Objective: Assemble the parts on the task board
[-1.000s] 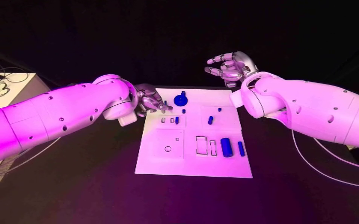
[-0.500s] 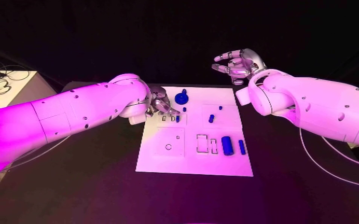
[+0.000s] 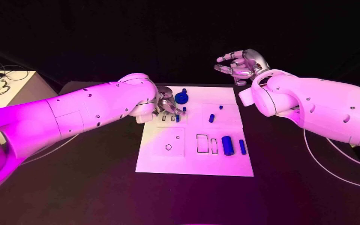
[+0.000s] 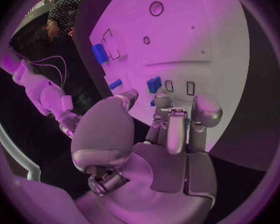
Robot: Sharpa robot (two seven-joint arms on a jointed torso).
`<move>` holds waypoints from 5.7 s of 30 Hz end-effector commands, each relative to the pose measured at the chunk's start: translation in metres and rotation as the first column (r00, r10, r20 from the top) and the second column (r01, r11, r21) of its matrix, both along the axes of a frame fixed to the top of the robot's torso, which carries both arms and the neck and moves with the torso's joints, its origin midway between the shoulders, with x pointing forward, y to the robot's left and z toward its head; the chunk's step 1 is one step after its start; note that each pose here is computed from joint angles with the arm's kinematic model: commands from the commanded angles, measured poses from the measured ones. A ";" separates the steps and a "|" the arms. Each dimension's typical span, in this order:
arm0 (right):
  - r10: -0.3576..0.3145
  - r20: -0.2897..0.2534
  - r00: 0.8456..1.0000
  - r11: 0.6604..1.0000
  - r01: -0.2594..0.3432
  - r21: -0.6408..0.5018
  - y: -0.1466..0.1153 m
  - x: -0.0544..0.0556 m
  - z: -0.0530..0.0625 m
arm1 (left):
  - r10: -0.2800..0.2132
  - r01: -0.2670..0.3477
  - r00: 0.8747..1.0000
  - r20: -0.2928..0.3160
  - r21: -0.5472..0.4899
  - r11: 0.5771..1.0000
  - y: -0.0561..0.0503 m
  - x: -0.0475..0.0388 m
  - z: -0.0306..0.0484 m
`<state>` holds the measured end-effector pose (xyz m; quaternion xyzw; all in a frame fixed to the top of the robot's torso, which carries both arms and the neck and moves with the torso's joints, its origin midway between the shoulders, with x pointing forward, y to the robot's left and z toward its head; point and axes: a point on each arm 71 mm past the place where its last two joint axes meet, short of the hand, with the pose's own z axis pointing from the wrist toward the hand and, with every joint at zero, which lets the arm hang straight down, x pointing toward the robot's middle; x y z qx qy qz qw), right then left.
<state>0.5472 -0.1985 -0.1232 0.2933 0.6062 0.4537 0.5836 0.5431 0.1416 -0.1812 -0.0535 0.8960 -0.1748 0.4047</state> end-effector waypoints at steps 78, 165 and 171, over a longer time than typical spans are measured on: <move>0.053 -0.033 0.998 0.998 -0.055 -0.040 0.004 0.000 -0.002 | 0.031 -0.040 0.995 -0.098 -0.093 0.995 0.001 0.0016 -0.0076; 0.063 -0.055 0.997 0.996 -0.066 -0.056 -0.002 0.001 -0.006 | 0.021 -0.026 0.997 0.075 0.073 0.997 0.008 -0.0102 -0.0244; 0.064 -0.055 0.996 0.996 -0.067 -0.056 -0.002 0.001 -0.006 | 0.017 -0.022 0.997 0.071 0.077 0.997 0.008 -0.0102 -0.0248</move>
